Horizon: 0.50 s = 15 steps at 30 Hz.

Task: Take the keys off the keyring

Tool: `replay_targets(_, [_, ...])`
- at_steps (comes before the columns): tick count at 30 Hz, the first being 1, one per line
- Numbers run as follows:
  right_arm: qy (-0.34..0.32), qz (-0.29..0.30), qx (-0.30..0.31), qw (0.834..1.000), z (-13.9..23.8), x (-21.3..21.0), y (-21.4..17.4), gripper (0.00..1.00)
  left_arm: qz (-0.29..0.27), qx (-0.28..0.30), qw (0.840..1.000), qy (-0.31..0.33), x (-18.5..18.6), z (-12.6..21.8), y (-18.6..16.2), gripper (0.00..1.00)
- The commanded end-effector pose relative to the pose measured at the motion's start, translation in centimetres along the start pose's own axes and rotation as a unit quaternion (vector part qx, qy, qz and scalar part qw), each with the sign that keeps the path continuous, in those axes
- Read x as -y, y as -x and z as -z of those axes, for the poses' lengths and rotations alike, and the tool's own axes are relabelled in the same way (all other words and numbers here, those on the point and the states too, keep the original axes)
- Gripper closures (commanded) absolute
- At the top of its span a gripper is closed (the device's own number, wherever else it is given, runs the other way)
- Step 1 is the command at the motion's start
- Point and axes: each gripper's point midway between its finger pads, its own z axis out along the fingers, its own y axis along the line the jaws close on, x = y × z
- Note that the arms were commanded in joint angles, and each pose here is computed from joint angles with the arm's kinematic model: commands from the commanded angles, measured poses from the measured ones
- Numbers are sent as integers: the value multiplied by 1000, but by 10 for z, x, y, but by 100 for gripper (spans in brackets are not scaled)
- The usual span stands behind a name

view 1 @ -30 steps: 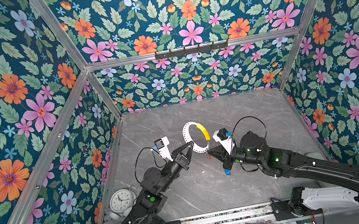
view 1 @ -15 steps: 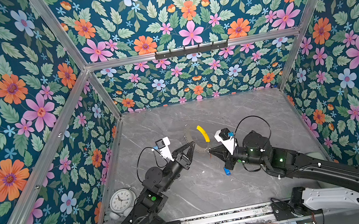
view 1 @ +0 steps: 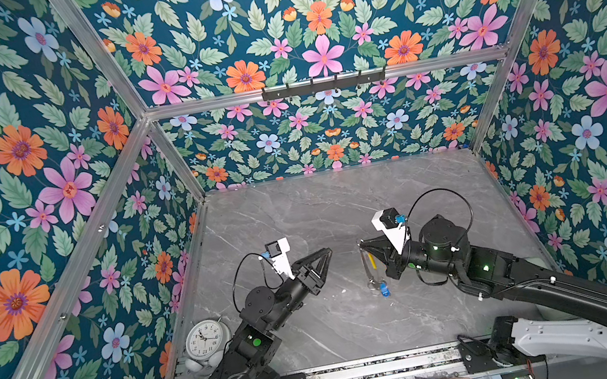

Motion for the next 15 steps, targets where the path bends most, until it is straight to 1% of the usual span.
replay_targets(1, [22,1,3,1000,8,-1,8,100,-23,-31,999,-2,3,5,-10,64])
replay_targets(3, [32,-2,-2,999,12,0,8,100,-50,-41,998,2,7,9,-9,63])
replay_targets(6, [49,1,-11,999,17,-3,6,100,-91,-53,994,-8,19,11,-6,63])
replay_targets(11, [76,9,-27,997,20,-12,3,100,-149,-78,984,-50,46,7,-3,63])
replay_targets(13, [94,11,-33,995,23,-18,1,100,-167,-91,980,-65,54,3,-4,63])
replay_targets(15, [122,13,-41,992,27,-27,-2,100,-179,-106,974,-94,65,0,-7,64])
